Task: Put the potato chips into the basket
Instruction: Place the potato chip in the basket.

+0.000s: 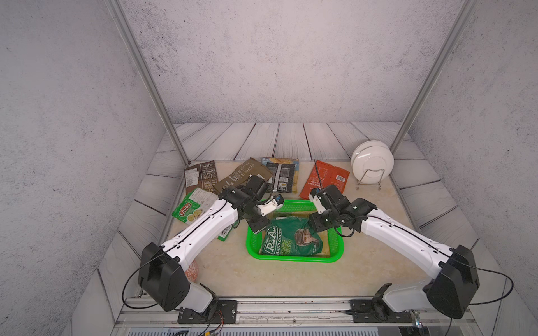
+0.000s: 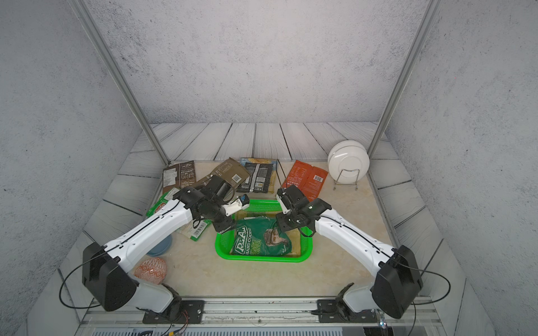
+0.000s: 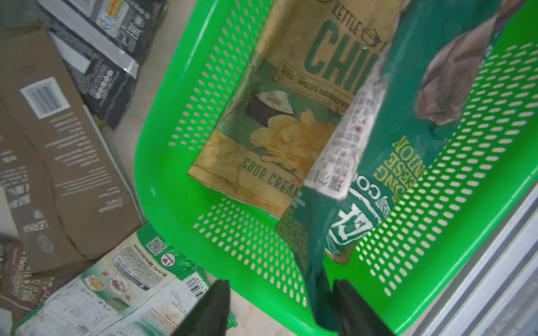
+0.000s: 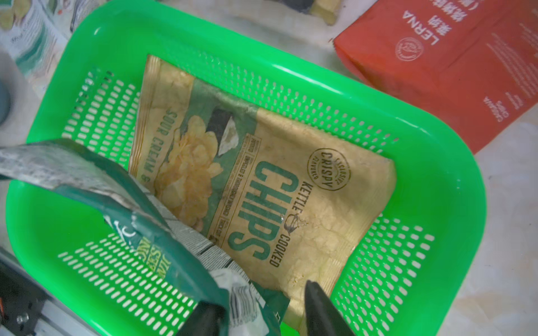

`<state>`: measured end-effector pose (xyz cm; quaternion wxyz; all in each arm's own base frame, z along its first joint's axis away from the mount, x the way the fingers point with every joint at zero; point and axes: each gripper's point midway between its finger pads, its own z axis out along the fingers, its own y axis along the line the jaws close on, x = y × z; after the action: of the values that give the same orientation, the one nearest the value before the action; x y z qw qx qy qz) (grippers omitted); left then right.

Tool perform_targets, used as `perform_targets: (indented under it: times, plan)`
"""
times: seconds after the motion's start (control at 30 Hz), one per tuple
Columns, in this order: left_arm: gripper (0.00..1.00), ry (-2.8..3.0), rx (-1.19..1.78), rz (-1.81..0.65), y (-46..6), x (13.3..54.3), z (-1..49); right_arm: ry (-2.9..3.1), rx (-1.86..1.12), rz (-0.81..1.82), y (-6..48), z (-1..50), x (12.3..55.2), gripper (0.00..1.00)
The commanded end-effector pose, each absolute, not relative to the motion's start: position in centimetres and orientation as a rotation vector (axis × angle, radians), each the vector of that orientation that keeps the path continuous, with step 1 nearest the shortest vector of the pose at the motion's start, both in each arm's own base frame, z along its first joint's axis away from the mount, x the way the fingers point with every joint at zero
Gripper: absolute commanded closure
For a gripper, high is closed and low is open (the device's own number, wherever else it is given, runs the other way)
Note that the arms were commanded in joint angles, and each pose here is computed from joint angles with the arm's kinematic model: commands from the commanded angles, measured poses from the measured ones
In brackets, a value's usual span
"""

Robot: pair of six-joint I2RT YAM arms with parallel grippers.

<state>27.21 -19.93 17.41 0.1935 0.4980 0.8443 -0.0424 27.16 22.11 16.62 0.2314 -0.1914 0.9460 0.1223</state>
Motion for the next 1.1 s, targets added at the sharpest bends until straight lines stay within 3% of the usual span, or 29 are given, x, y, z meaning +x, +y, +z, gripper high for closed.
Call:
perform_targets:
  times: [0.0, 0.13, 0.3, 0.43, 0.53, 0.7, 0.93, 1.07]
  plan:
    - [0.31, 2.342, 1.286, -0.045, -19.2, 29.6, 19.0, 2.590, -0.508, 0.191, 20.3, 17.2, 28.7, 0.44]
    - [0.21, 2.348, 1.207, -0.024, -18.1, 30.4, 19.8, 2.547, -0.458, 0.048, 18.4, 18.7, 30.0, 0.32]
    - [0.17, 2.330, 1.137, -0.033, -16.7, 30.0, 21.3, 2.507, -0.453, 0.131, 19.0, 20.4, 29.7, 0.32]
    - [0.15, 2.321, 1.076, -0.047, -15.1, 28.7, 22.3, 2.515, -0.505, 0.403, 21.8, 21.2, 27.7, 0.33]
    - [0.01, 2.319, 0.997, -0.089, -13.8, 27.6, 22.6, 2.530, -0.506, 0.664, 24.5, 21.2, 26.1, 0.37]
    - [0.02, 2.327, 0.905, -0.184, -12.2, 25.2, 21.2, 2.515, -0.443, 0.888, 26.7, 20.3, 25.3, 0.38]
    - [0.01, 2.353, 0.841, -0.226, -10.9, 23.5, 18.1, 2.542, -0.423, 0.776, 25.9, 18.7, 26.4, 0.38]
    - [0.02, 2.343, 0.801, -0.205, -10.5, 23.5, 17.6, 2.492, -0.398, 0.609, 23.5, 21.0, 27.0, 0.38]
